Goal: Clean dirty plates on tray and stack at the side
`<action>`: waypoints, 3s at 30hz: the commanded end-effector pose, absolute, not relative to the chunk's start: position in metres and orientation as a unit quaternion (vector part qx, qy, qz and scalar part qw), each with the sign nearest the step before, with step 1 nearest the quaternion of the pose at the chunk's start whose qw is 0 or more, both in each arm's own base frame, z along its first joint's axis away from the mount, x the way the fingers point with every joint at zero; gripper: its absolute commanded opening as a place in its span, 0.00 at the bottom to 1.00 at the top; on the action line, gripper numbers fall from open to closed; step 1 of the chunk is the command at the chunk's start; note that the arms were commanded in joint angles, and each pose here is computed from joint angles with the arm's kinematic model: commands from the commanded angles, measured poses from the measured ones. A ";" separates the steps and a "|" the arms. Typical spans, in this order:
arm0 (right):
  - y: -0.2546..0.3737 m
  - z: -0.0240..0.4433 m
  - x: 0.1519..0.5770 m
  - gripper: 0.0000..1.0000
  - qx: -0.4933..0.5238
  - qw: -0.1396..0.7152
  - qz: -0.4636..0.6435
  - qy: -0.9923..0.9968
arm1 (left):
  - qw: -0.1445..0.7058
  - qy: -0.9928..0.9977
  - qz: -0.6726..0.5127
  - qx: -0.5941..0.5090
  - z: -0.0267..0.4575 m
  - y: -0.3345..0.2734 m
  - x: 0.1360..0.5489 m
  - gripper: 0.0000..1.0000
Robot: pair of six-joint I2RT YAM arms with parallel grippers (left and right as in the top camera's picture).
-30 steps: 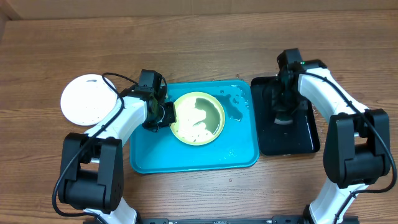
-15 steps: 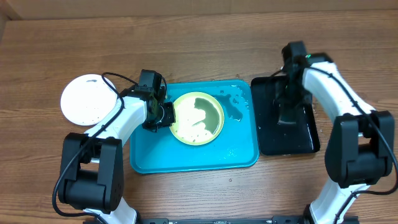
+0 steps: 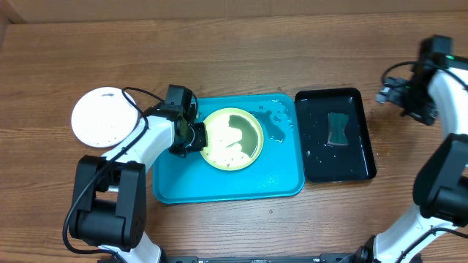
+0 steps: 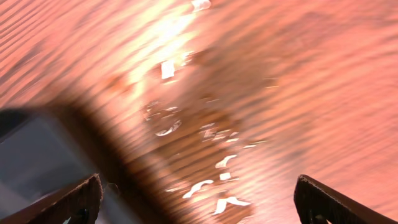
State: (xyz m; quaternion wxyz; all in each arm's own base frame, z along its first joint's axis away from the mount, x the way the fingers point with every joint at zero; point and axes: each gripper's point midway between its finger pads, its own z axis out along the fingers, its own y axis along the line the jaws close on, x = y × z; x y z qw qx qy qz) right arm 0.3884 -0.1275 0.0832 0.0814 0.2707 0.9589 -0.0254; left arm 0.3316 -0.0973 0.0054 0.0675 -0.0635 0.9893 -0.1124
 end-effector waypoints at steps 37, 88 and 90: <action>-0.166 0.098 0.386 1.00 0.314 0.116 -0.030 0.942 | 0.206 0.977 -0.046 -0.024 0.121 -0.147 0.408 0.04; -0.166 0.098 0.386 1.00 0.314 0.116 -0.030 0.942 | 0.627 0.685 0.285 0.238 0.337 -0.368 0.307 0.04; -0.166 0.098 0.386 1.00 0.314 0.116 -0.030 0.942 | 0.631 0.688 0.276 0.228 0.337 -0.368 0.307 0.04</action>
